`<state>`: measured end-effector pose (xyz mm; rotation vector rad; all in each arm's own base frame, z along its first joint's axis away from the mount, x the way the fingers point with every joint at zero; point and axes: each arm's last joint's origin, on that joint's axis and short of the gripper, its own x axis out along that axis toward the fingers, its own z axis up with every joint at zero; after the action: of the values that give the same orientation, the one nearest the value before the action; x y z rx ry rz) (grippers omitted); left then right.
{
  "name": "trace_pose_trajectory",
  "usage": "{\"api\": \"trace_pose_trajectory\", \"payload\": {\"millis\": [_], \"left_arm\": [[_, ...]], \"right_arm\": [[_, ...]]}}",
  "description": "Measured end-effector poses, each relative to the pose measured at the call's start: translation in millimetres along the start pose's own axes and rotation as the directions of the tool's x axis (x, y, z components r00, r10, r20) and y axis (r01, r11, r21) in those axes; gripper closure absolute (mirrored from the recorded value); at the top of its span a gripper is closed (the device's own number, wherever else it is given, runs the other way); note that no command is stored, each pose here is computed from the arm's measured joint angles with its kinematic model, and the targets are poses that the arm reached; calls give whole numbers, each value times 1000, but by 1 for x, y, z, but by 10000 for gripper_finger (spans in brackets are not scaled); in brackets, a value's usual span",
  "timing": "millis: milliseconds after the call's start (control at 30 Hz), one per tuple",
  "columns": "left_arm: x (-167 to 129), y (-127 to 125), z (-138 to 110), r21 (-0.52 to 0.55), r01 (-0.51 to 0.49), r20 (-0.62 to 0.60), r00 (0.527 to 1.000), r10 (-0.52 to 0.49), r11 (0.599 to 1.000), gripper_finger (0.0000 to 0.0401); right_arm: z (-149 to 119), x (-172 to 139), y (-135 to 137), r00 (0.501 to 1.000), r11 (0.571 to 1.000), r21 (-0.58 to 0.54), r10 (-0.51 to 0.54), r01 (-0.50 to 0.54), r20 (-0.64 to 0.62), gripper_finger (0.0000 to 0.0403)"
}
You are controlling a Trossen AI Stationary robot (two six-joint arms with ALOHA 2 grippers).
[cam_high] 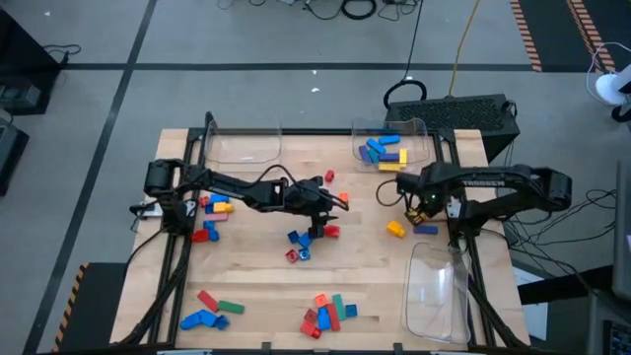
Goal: Sort blocks by size
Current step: Put the dark blue block into the top right transparent bin
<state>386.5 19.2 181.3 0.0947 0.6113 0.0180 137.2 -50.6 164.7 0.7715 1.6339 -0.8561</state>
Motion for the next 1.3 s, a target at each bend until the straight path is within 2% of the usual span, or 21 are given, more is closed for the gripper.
{"api": "trace_pose_trajectory", "payload": {"millis": [433,567,633,733,867,967,1133,1300], "left_arm": [[0,0,1,-1,-8,12,1000,8,1000,209],[0,1,1,-1,-10,12,1000,10,1000,209],[0,1,1,-1,-10,12,1000,11,1000,209],[0,1,1,-1,-11,11,1000,11,1000,209],[0,1,1,-1,-11,6,1000,11,1000,209],[0,0,-1,0,-11,-10,1000,11,1000,209],[0,0,-2,0,-11,-21,1000,11,1000,209],[0,1,-1,0,-23,-12,1000,23,1000,209]], "right_arm": [[0,23,3,1000,1000,13,-4,4,-11,403],[3,23,8,999,999,13,40,-40,-6,403],[11,15,15,994,995,-2,96,-96,56,403],[26,-1,28,960,976,-71,217,-207,179,403],[33,-22,43,910,932,-168,354,-322,218,402],[28,-28,43,931,941,-161,322,-296,171,402],[9,-27,33,987,982,-109,157,-152,31,402],[-6,-17,27,997,996,-72,42,-46,-59,402]]}}
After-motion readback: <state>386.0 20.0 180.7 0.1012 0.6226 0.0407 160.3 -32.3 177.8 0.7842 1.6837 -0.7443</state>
